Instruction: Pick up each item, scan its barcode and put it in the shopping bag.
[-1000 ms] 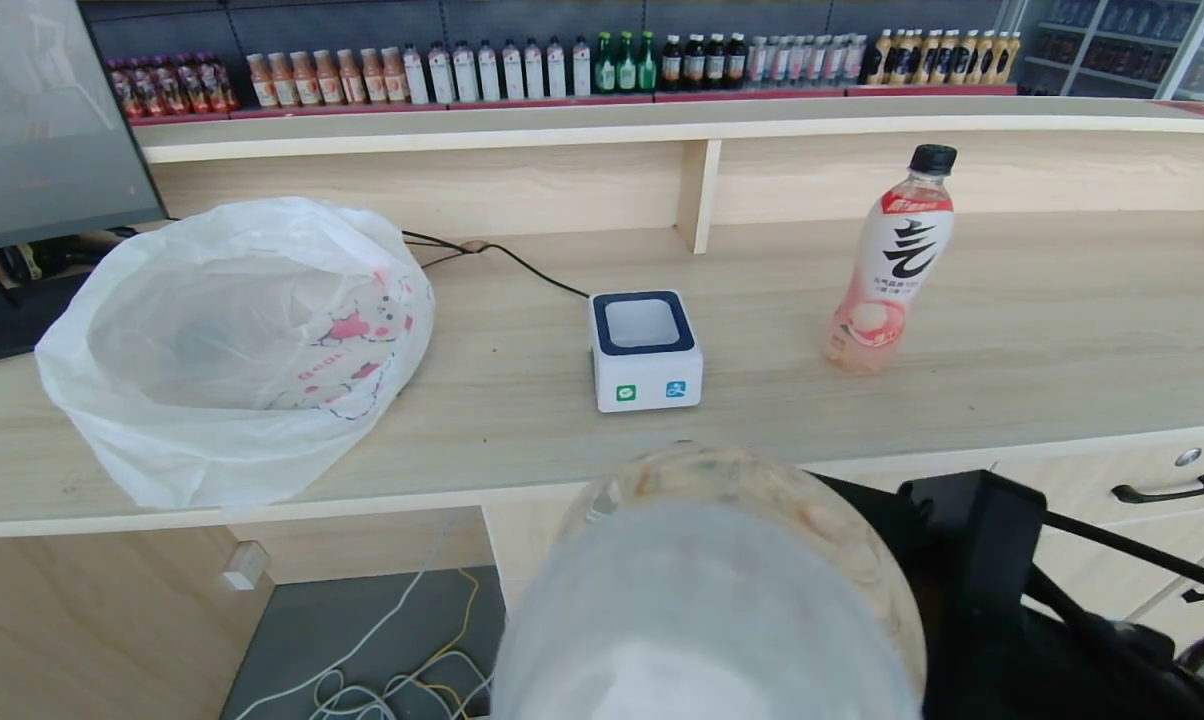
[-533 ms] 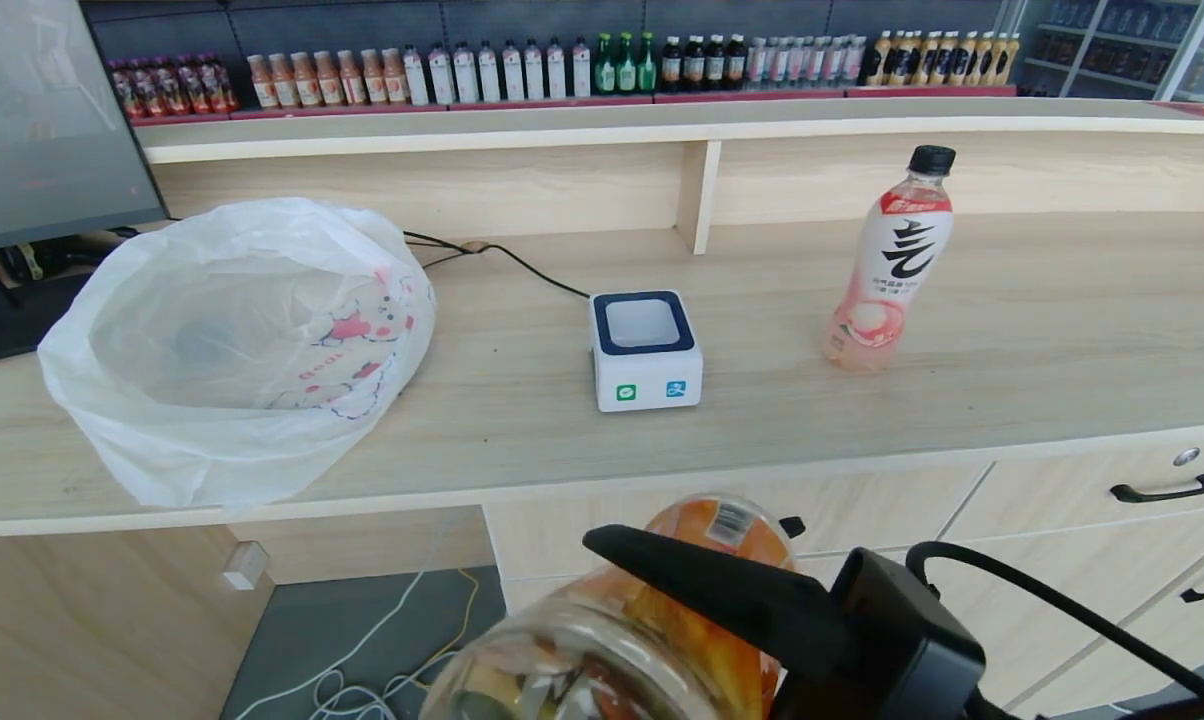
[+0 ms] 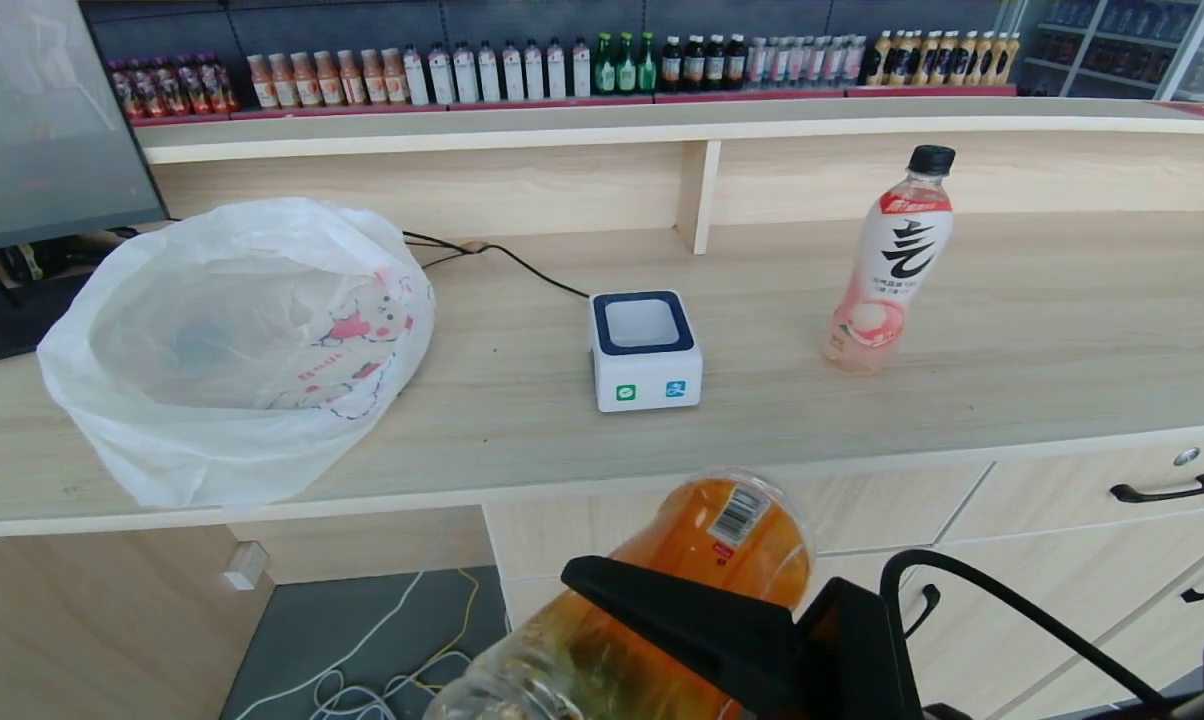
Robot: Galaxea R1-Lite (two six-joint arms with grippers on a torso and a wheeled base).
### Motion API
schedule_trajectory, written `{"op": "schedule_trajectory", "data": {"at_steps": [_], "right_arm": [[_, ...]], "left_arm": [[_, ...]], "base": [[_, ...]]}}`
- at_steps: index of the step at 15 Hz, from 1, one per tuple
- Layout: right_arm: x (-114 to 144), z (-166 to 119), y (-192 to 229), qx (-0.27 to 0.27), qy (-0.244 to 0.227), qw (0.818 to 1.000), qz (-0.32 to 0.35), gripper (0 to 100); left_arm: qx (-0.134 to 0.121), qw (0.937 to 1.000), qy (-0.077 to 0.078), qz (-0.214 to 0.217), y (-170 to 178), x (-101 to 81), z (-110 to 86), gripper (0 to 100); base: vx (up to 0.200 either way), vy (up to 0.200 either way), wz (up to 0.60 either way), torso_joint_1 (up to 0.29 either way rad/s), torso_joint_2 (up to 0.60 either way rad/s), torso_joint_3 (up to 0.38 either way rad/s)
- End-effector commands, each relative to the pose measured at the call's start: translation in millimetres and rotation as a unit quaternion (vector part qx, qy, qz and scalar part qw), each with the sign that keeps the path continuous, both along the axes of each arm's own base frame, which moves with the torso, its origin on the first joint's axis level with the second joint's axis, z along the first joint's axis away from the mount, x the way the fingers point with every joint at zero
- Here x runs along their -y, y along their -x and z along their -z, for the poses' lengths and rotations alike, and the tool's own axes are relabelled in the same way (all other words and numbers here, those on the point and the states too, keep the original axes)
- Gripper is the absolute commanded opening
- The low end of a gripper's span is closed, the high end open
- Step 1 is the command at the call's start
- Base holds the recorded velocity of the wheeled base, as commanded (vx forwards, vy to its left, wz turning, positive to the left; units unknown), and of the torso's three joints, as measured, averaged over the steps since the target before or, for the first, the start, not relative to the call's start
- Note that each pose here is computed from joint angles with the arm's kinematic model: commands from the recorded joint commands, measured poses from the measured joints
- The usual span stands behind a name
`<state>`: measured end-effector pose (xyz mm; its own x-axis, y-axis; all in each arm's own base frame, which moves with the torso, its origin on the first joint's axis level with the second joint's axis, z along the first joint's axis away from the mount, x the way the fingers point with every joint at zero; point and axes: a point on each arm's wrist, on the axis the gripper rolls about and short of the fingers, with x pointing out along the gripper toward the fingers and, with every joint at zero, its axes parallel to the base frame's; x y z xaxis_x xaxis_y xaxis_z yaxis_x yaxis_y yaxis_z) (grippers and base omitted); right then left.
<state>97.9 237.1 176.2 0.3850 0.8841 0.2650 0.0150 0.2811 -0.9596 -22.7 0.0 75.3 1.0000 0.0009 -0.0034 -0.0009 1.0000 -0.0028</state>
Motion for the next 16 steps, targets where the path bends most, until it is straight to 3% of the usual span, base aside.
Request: {"op": "schedule_trajectory", "data": {"at_steps": [1,4,16], "right_arm": [[6.4,-9.4,2.2,0.024,-0.009,1.0,0.016,0],[22.5,-32.2,12.7,0.11,-0.015,0.99,0.088,0],[-0.9,-35.0,9.8,0.105,-0.027,0.991,0.081,0]], "left_arm": [[0.0,1.0,0.0,0.0,0.0,0.0,0.0,100],[0.0,1.0,0.0,0.0,0.0,0.0,0.0,100],[0.0,1.0,0.0,0.0,0.0,0.0,0.0,100]], "base": [[0.0,0.0,0.0,0.0,0.0,0.0],[0.0,0.0,0.0,0.0,0.0,0.0],[0.0,0.0,0.0,0.0,0.0,0.0]]}}
